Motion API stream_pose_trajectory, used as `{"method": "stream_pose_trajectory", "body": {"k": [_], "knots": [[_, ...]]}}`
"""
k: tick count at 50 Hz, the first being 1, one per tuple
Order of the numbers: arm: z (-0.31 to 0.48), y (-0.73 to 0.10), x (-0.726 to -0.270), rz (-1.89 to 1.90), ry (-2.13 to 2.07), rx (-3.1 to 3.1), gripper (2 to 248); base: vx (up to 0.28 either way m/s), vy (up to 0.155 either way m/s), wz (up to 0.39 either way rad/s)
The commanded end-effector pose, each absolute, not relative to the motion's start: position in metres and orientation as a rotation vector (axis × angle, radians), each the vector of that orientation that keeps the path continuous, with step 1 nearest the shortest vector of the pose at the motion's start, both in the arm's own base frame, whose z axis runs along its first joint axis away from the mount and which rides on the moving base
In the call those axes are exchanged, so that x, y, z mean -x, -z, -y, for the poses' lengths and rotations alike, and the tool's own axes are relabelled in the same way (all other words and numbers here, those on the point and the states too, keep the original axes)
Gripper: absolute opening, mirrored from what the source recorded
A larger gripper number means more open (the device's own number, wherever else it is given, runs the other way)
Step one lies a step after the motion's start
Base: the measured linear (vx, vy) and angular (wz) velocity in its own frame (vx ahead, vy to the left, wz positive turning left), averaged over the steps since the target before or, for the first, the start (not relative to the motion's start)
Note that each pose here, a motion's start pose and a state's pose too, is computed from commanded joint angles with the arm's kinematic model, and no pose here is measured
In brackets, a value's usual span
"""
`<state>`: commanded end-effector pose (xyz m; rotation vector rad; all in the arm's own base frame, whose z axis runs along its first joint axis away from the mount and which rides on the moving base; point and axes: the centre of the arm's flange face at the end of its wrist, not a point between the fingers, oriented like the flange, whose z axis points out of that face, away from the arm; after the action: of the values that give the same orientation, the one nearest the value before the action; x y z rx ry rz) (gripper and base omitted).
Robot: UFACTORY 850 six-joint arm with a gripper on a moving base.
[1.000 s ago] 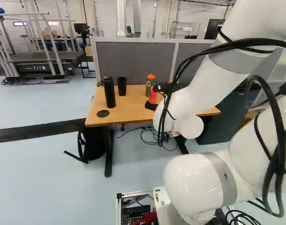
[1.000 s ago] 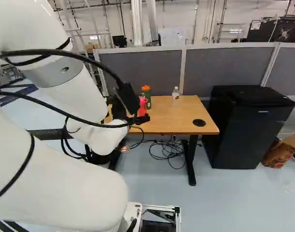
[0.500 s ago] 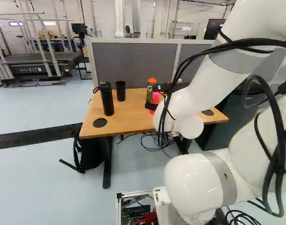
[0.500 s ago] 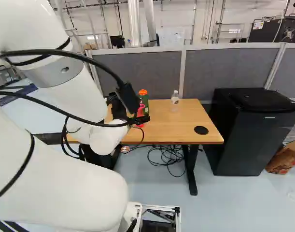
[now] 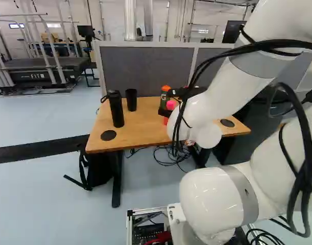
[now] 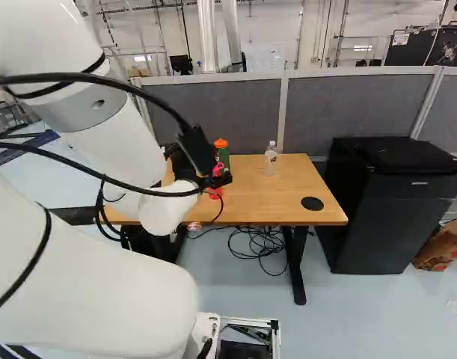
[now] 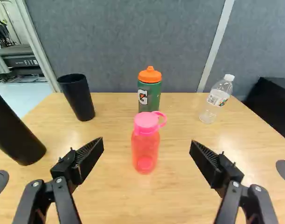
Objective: Pick up the green bottle from the table
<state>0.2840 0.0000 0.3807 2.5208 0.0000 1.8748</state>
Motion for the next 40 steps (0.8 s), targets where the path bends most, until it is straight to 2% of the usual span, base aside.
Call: {"method": "stream_pose_trajectory", "body": {"k": [40], "knots": [[0.0, -0.424, -0.361, 0.0, -1.951, -2.463, 247, 0.0, 0.0, 0.0]]}}
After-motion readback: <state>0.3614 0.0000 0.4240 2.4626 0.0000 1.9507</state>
